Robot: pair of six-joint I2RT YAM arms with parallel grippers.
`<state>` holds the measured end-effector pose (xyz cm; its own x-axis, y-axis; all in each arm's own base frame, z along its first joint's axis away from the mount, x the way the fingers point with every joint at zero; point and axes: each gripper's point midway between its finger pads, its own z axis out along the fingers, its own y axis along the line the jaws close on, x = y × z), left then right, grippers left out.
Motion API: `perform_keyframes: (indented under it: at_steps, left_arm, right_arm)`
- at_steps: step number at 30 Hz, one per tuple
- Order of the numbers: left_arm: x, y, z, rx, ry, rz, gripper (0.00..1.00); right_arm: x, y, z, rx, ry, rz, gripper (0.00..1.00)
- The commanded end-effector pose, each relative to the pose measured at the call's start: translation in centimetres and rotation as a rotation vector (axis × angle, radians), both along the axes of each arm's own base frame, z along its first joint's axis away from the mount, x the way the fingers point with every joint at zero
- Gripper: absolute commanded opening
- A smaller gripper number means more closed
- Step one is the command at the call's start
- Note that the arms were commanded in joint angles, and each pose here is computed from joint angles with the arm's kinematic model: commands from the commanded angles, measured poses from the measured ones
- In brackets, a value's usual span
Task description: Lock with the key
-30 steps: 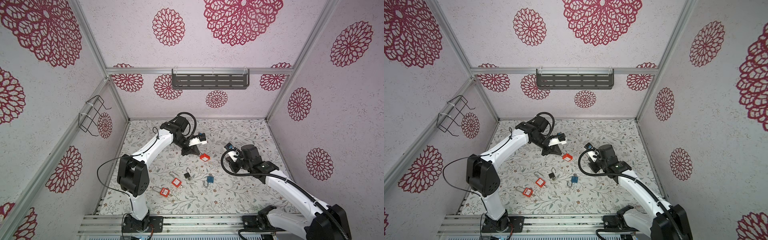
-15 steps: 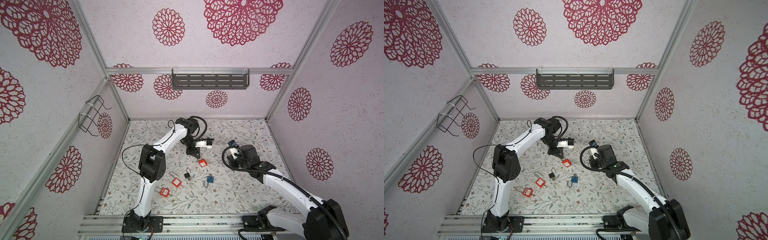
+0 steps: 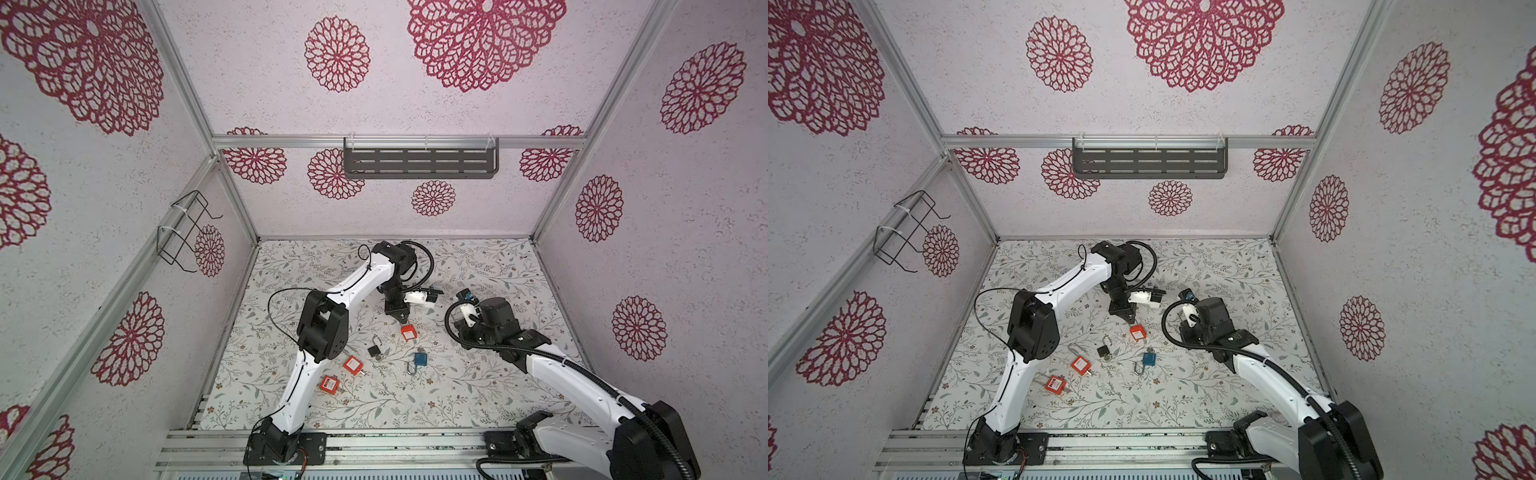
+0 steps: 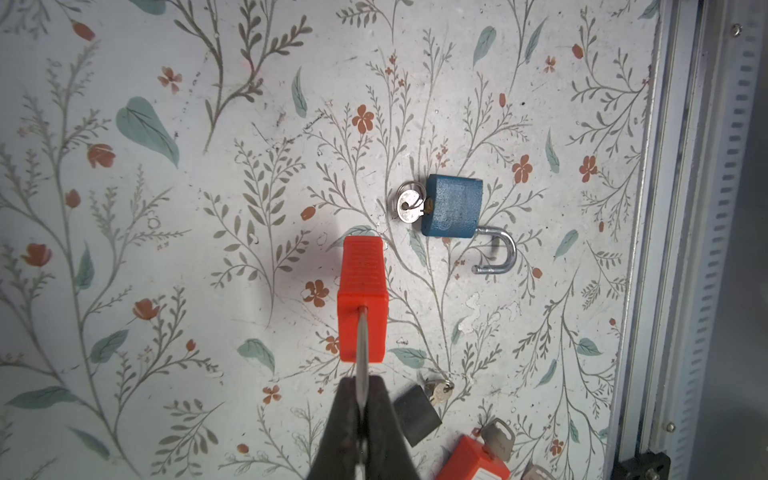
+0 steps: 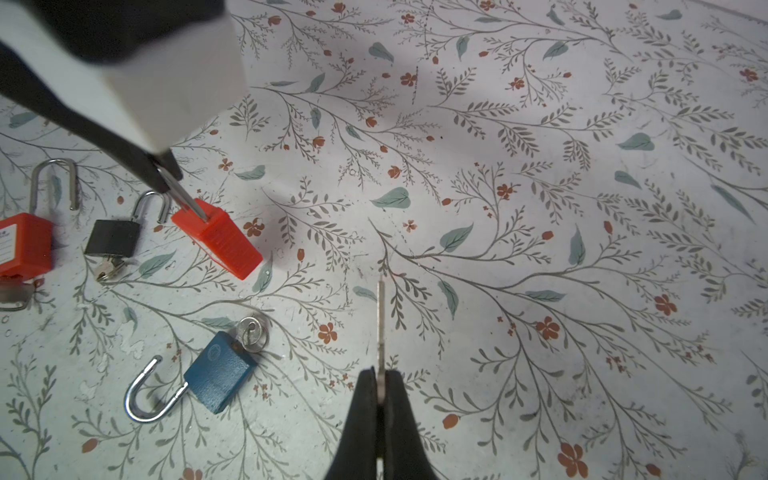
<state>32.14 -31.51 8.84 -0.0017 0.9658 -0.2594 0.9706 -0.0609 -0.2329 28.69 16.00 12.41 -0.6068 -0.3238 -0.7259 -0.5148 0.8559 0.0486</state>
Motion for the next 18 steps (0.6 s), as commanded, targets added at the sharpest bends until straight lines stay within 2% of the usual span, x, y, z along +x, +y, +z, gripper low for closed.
perform_keyframes:
  at_steps: [1,18]
  left_arm:
    - [0.1,-0.5,0.0,0.006,-0.015,-0.010,0.00]
    - [1.4,-1.9,-2.3,0.009,-0.057,-0.003,0.02]
  right_arm:
    - [0.1,0.5,1.0,0.057,-0.025,0.004,0.00]
    - [-0.3,0.9,0.2,0.109,0.006,-0.010,0.00]
